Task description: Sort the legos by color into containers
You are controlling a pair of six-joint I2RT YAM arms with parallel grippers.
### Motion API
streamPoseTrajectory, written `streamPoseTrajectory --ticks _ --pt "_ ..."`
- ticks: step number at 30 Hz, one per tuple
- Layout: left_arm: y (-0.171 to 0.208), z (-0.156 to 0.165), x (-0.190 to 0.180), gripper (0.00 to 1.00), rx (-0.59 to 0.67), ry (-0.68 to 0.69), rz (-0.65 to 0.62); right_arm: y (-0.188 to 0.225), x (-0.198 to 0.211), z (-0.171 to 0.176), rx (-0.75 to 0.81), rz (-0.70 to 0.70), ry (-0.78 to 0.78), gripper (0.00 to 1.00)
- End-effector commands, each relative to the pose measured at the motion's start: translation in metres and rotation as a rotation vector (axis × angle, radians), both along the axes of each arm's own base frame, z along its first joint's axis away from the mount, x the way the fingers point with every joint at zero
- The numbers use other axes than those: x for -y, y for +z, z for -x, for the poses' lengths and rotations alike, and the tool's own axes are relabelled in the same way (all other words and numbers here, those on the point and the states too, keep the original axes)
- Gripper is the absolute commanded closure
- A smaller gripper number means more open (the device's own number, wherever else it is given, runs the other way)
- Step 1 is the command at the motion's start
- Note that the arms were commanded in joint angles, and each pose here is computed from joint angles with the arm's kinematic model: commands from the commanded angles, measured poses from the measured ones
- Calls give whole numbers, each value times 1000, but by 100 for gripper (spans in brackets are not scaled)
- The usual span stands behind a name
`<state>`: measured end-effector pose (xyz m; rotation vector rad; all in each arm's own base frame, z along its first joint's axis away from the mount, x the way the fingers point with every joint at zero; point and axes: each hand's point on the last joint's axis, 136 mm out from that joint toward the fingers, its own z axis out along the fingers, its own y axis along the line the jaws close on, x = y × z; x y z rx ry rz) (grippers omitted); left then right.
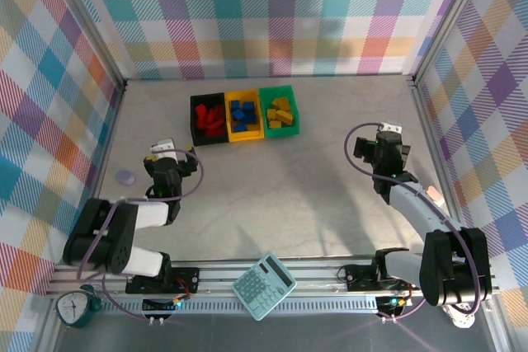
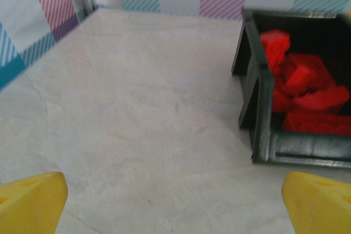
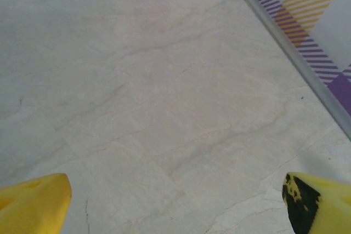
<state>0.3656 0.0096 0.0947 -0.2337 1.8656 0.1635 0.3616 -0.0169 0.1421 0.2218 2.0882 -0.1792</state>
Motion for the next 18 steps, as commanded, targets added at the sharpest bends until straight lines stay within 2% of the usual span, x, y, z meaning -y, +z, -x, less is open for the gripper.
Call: streamPoseTrajectory --ticks 1,3,7,18 --pt "3 -7 8 0 74 -69 4 9 -11 -8 60 -11 84 1" --pt "-1 -15 14 0 53 -102 -5 7 -15 -9 75 -14 116 1" --pt "-12 -33 16 0 -81 -134 32 -3 -17 -13 82 -10 133 1" --pt "-12 -34 14 0 -73 -147 50 -41 -42 -37 143 -59 301 1"
